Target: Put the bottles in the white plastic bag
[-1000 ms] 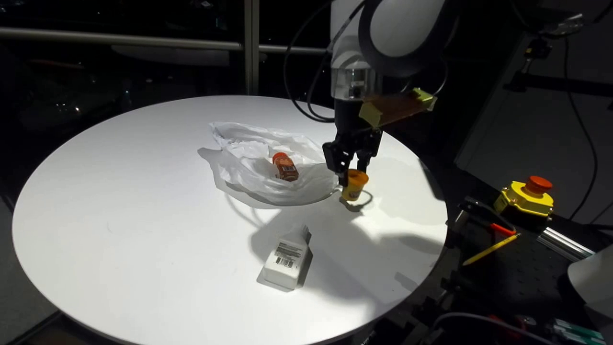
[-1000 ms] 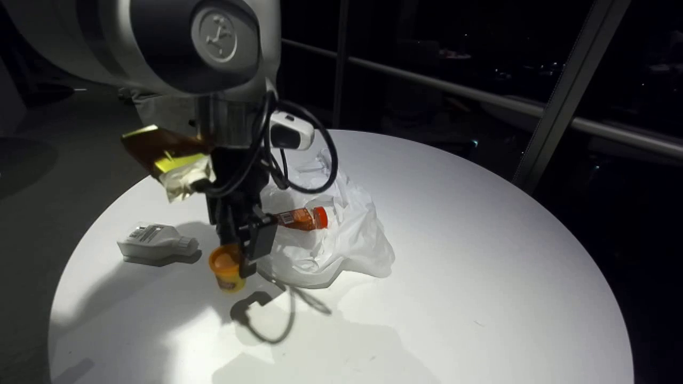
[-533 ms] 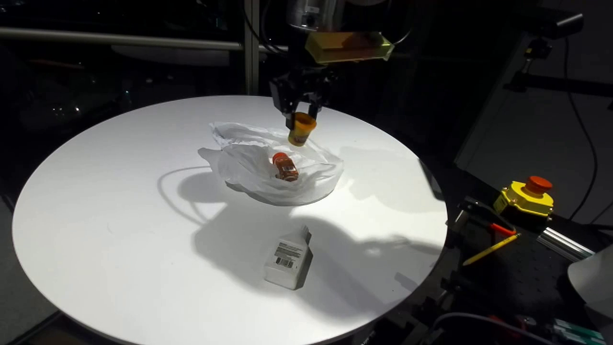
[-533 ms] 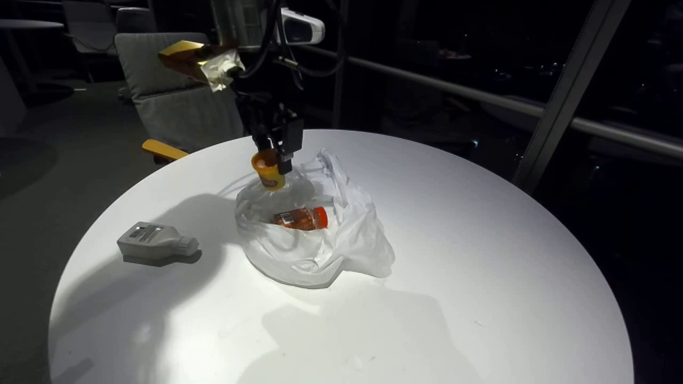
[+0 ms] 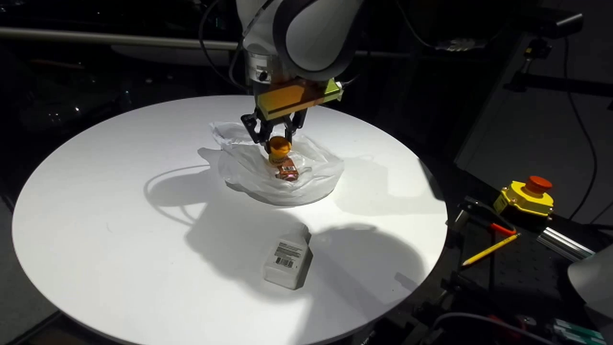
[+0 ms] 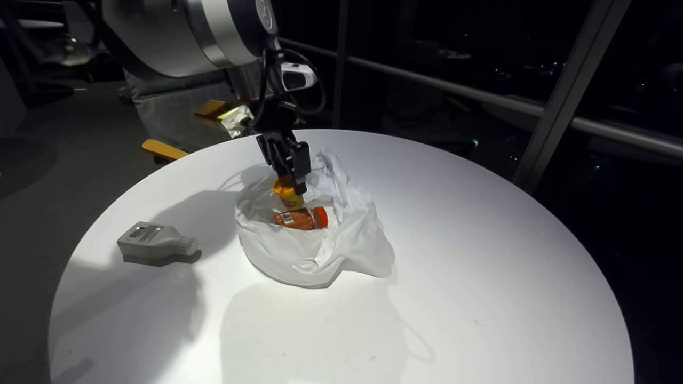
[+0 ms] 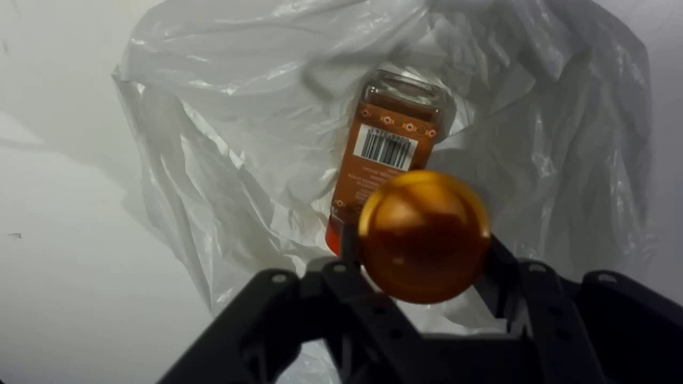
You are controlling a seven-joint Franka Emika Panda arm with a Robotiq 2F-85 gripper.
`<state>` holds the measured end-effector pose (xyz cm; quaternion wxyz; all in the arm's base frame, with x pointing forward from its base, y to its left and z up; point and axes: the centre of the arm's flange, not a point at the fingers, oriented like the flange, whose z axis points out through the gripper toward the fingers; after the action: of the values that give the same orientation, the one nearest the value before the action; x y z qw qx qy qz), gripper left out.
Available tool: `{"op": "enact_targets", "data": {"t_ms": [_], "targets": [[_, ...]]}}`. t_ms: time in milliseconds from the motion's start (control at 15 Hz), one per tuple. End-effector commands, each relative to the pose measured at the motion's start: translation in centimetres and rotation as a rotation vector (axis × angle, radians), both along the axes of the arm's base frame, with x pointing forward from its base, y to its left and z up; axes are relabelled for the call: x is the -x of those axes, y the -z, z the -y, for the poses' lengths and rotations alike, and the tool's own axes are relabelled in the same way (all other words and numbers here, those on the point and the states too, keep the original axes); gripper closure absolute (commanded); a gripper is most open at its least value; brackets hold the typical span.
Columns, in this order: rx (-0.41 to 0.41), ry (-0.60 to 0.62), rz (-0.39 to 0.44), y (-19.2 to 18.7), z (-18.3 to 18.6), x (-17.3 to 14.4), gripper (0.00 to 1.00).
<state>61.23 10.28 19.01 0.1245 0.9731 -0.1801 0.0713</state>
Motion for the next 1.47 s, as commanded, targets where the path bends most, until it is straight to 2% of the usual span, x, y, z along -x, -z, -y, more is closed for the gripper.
{"op": "enact_targets", "data": {"t_ms": [0,400,733,933,1067,1133,1200,1400], "targets": [[0.039,0.05,0.037,0.4,0.1,-1.8,0.73],[-0.007,0.073,0.045,1.6,-0.7,-3.1,0.73],[0.073,0.082,0.026,4.1,-0.5,-3.8,0.73],[0.112,0.11,0.005,5.4,1.2,-3.5,0.73],[0.112,0.113,-0.005,4.8,2.1,-3.1,0.73],[0.106,0.114,-0.012,4.8,2.5,-3.0,0.36],[0.077,0.117,-0.007,4.0,2.9,-2.6,0.22],[0.04,0.13,0.016,0.6,3.7,-1.4,0.0]]}}
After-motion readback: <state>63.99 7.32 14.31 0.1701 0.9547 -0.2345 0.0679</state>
